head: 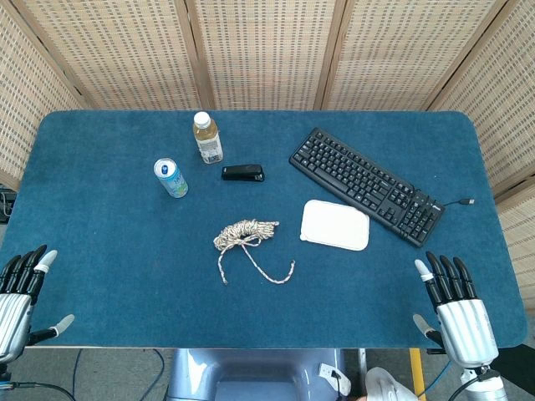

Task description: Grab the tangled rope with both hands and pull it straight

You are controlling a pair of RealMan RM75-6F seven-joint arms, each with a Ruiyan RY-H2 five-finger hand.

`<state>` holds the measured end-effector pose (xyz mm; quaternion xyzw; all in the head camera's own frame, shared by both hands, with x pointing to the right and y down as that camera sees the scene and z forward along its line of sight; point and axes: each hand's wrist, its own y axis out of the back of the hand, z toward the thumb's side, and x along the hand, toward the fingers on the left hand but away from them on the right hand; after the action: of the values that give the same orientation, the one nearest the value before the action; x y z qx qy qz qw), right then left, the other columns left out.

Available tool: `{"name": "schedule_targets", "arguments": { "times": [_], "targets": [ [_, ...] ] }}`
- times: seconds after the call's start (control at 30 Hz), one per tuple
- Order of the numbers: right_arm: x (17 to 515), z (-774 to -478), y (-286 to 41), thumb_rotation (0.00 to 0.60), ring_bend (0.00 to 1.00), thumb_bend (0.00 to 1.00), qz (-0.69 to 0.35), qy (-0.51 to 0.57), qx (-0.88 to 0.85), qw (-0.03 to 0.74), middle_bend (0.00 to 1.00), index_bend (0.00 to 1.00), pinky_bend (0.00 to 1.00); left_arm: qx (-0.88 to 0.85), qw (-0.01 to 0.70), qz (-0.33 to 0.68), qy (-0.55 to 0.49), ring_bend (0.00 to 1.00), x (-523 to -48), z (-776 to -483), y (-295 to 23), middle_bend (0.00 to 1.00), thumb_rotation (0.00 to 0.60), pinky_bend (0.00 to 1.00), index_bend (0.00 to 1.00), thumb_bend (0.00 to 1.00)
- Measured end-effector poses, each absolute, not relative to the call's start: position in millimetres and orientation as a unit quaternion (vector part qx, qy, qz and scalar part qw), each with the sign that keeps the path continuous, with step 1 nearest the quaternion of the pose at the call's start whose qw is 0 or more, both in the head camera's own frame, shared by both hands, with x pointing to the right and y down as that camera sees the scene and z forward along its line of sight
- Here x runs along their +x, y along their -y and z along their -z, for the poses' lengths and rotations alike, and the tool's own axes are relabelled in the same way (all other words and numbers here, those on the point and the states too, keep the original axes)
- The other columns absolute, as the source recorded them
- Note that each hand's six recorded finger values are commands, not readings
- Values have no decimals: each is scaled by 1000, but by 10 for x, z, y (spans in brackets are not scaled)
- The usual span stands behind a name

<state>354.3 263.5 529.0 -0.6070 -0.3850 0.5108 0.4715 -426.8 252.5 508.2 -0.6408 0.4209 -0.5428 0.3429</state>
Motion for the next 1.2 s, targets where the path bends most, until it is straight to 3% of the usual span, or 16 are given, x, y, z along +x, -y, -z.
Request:
{"name": "schedule_targets", "arguments": {
  "times": [0.5,0.77,1.2],
  "targets": [
    [3512,-5351,-2623,600,0,0,-516,374,-613,468,0,0,0,-638,343,547,-419,0,-4277,-5104,-2509,0,600,0,0,70],
    [3286,-5521,-2481,600,0,0,-490,338,-658,461,0,9,0,-632,343,554,-420,0,-4282,-5137,-2483,0,600,0,0,70],
    [2132,-6026,-2017,600,0,1,-388,199,-766,473,0,268,0,-617,348,574,-411,0,-4258,-5292,-2412,0,600,0,0,69]
  ]
}}
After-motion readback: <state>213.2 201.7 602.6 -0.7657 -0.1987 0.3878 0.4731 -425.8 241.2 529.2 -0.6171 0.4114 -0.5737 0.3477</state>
